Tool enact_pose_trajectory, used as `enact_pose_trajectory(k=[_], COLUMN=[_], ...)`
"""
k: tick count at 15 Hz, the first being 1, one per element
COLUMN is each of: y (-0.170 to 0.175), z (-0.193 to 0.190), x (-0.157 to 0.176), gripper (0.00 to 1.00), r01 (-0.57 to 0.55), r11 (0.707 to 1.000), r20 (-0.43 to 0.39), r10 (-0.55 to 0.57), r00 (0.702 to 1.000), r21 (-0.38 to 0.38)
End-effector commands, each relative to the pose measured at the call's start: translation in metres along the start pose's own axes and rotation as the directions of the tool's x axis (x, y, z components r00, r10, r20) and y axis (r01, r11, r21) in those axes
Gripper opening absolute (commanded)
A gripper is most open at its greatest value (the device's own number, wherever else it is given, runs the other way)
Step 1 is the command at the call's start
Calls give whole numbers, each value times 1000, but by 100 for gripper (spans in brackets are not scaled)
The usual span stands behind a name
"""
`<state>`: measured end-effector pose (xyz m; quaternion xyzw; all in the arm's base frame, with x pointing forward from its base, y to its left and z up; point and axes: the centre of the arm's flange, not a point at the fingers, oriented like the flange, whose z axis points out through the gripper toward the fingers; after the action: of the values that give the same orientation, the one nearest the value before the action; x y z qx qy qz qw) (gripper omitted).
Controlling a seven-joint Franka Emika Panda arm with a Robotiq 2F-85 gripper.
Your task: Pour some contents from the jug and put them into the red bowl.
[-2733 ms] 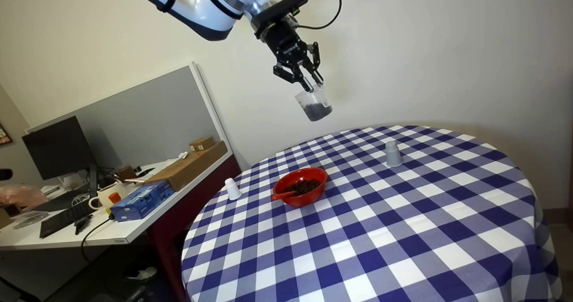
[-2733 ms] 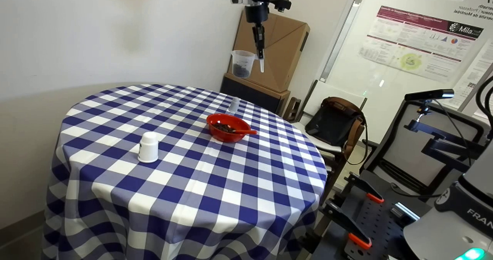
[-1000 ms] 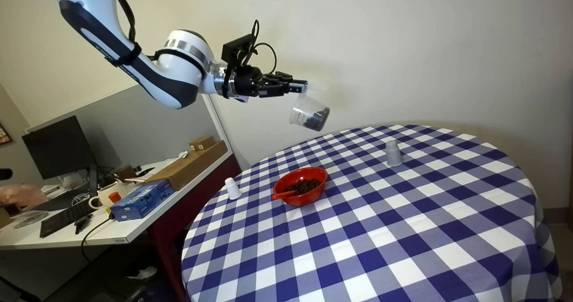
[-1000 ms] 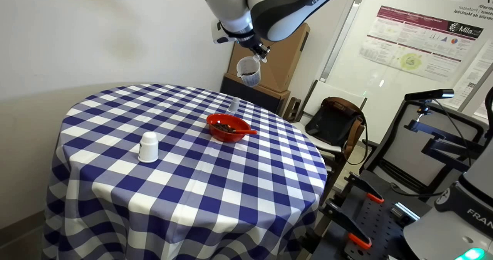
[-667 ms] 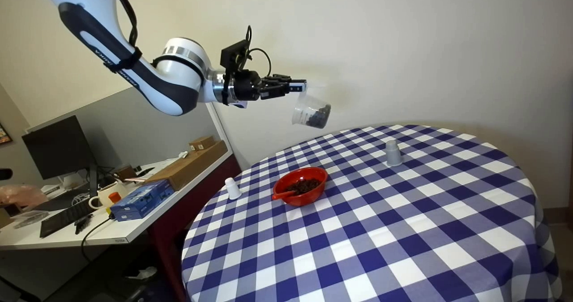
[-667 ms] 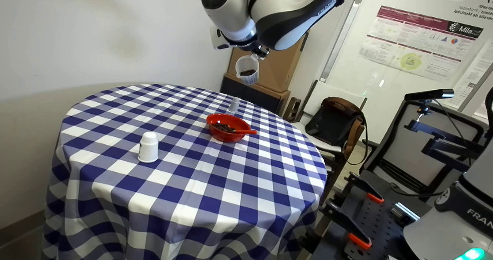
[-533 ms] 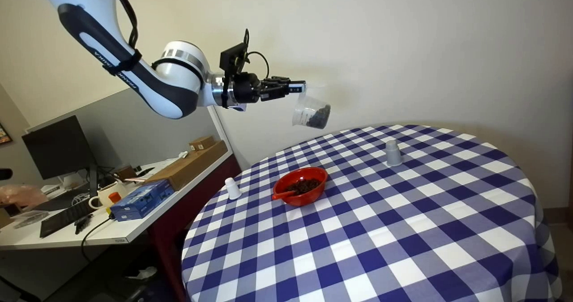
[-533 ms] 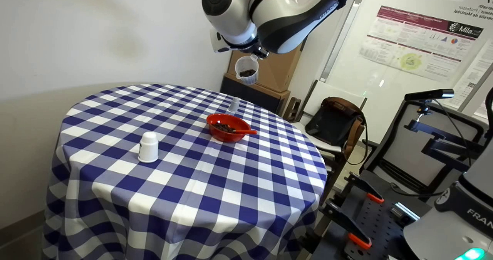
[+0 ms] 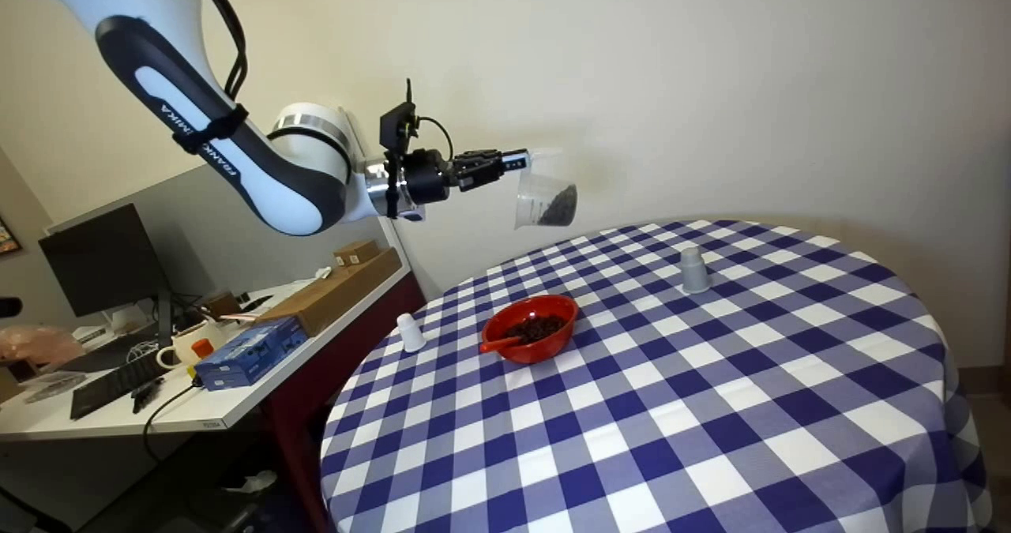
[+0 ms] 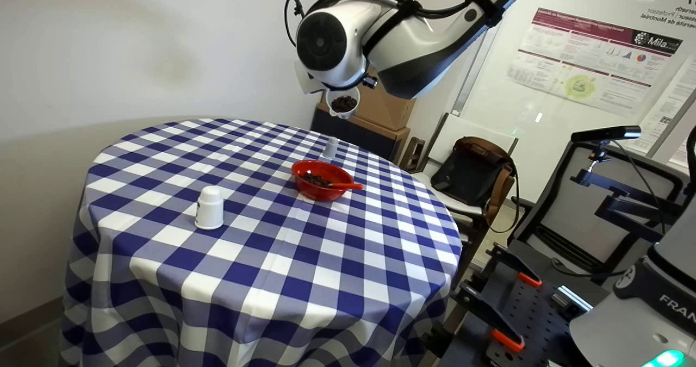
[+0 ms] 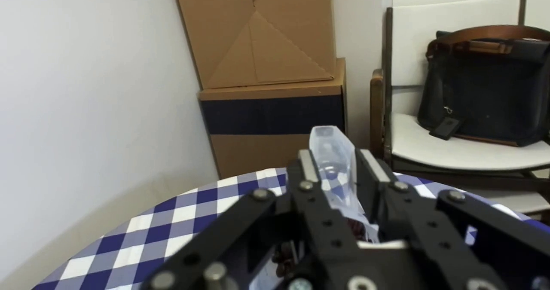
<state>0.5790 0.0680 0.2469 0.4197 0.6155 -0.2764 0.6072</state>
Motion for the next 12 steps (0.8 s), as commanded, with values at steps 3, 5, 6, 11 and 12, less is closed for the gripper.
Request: enact_pose_trajectory(k=[3,5,6,11,12], y=[-22,-26,-28,-37,-38], z=[-13,-15,-16,-18,-18], x=[8,11,12,18,19], gripper=[12,12,12,12,12], r01=[15,20,21,45,49], r11=[992,987,984,968,965], r20=[109,138,153,225,236], r10=[-1,2,7,13,14], r00=[994,990,988,974,972], r21=[-123,-159,-179,-248,-260])
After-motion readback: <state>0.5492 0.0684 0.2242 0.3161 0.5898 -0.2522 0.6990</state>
